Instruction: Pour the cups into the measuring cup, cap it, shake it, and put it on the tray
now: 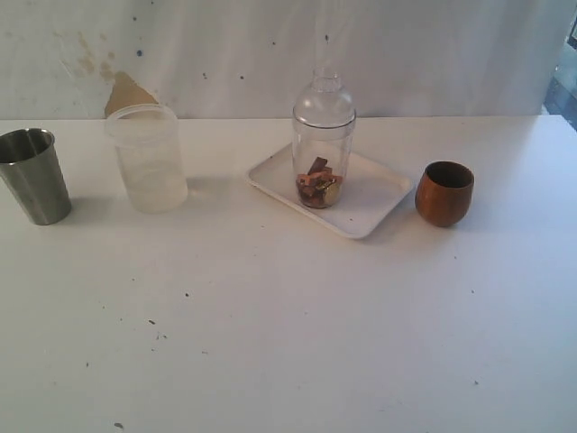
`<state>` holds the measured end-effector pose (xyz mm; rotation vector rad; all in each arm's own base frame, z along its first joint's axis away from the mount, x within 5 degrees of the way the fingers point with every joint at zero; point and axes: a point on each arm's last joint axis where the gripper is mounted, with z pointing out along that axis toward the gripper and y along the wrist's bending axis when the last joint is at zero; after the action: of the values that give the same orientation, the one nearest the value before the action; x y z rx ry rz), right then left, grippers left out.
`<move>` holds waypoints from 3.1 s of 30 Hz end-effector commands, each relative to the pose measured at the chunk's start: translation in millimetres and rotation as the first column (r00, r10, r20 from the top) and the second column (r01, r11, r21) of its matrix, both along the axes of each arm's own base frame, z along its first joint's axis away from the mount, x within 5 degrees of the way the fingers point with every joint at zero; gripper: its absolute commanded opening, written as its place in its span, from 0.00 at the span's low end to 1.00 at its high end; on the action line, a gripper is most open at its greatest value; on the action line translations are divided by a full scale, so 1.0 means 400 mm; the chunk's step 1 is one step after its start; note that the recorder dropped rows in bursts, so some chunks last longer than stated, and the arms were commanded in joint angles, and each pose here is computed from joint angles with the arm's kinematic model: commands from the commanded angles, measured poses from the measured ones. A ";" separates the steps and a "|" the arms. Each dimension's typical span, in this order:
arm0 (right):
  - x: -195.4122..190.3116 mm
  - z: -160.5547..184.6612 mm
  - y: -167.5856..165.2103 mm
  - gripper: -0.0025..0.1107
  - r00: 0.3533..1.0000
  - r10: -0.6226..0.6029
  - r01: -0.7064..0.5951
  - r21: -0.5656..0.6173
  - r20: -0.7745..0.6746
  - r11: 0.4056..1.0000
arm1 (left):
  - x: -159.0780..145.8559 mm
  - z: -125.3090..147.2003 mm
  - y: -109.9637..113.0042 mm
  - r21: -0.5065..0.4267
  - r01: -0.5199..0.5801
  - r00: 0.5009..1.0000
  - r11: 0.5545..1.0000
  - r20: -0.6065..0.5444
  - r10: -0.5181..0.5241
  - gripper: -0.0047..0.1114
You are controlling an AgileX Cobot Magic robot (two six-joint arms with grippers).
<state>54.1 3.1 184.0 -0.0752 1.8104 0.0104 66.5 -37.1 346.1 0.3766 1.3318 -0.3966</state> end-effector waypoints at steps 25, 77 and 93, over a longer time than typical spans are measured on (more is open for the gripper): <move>0.000 0.002 0.000 0.03 1.000 0.002 -0.002 -0.005 0.015 1.000 | -0.053 0.014 0.077 -0.753 -0.175 0.979 0.634 -0.203 0.028 0.05; 0.000 0.002 0.000 0.03 1.000 0.002 -0.002 -0.005 0.015 1.000 | -0.028 -0.385 0.105 -0.434 -0.608 0.756 0.665 -0.574 0.316 0.05; 0.000 0.002 0.000 0.03 1.000 0.002 -0.002 -0.005 0.015 1.000 | -0.028 -0.385 0.103 0.282 -0.508 0.789 0.814 -0.226 0.571 0.05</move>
<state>54.1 3.1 184.0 -0.0752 1.8104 0.0104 55.4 4.4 194.0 0.0823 1.7137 0.1882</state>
